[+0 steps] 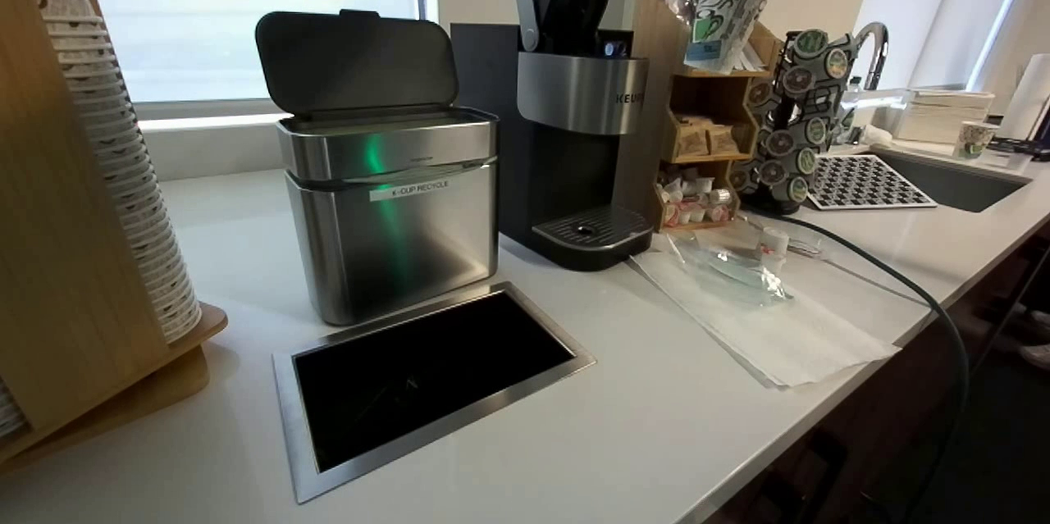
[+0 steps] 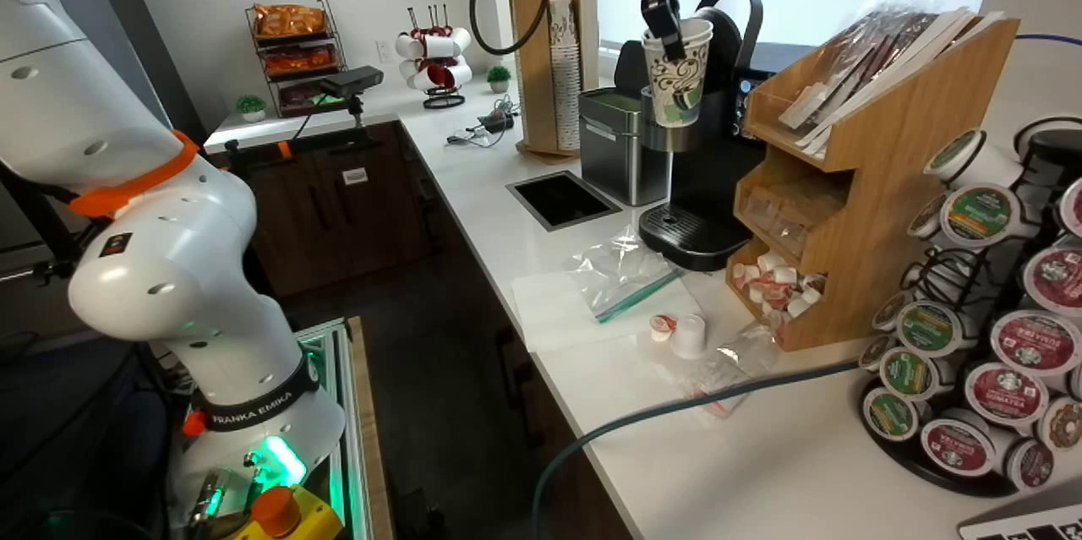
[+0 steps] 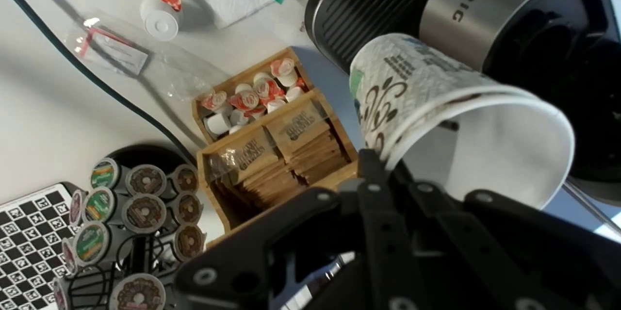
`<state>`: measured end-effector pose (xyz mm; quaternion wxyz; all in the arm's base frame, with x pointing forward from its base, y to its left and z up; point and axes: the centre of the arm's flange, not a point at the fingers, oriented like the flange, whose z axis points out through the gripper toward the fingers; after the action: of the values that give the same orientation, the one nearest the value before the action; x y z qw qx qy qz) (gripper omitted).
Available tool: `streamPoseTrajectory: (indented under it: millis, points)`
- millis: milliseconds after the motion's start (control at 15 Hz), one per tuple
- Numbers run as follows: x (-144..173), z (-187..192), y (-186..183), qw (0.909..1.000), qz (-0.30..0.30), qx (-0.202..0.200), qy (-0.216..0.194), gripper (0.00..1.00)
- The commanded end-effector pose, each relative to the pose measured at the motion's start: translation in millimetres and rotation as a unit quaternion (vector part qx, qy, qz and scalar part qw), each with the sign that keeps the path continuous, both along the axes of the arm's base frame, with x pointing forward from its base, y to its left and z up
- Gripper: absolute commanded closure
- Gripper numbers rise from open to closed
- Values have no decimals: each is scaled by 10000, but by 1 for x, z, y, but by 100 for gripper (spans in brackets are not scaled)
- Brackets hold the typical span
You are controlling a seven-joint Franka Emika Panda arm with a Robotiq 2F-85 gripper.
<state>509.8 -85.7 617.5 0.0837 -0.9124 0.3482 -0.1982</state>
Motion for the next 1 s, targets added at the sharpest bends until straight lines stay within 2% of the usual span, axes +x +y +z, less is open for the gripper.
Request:
streamPoseTrajectory:
  millis: [0, 467, 667, 933]
  points:
    - [-23, -33, -2, 9996, -109, 109, 236, 99]
    - [-16, -90, -25, 9961, -448, 250, 724, 99]
    - [-3, -109, -28, 9946, -523, 324, 832, 99]
    - [17, -133, -28, 9932, -680, 216, 924, 99]
